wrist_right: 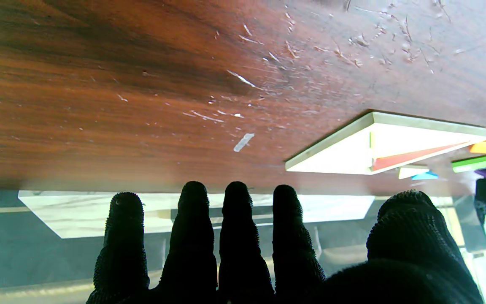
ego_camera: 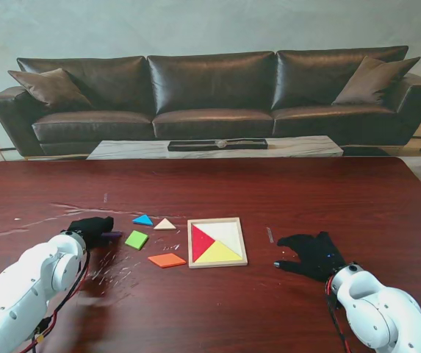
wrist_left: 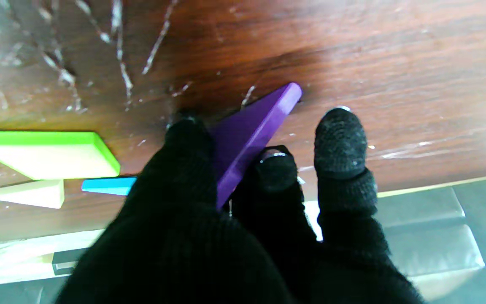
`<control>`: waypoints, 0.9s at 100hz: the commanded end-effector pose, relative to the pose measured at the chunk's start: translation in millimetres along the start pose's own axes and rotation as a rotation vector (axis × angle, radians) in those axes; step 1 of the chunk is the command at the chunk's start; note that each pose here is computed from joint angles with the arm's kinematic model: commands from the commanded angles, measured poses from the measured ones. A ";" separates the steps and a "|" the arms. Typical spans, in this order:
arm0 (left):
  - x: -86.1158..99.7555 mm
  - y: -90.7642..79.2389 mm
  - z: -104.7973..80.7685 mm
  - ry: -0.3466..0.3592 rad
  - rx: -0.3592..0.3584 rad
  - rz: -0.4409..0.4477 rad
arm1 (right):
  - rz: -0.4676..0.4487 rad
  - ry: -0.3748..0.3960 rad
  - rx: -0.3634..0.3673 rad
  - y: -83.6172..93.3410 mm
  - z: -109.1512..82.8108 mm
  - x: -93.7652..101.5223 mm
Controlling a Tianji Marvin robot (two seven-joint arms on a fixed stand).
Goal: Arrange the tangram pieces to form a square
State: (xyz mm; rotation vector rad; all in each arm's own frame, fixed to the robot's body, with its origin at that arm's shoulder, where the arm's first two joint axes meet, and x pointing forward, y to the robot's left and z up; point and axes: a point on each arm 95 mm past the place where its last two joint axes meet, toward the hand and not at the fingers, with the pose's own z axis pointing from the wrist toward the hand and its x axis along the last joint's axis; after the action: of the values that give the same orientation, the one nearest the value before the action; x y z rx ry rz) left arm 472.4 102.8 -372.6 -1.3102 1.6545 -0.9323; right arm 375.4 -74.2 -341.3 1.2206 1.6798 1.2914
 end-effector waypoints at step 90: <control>85.7 -89.2 -6.2 0.392 0.162 0.033 | -0.006 0.023 -0.010 3.3 0.4 7.7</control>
State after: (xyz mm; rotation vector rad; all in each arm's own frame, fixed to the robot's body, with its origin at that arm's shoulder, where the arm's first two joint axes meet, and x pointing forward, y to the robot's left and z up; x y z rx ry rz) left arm 485.1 23.4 -314.1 -1.0757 1.8218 -1.2807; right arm 376.0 -70.5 -340.6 1.2182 1.6805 1.3048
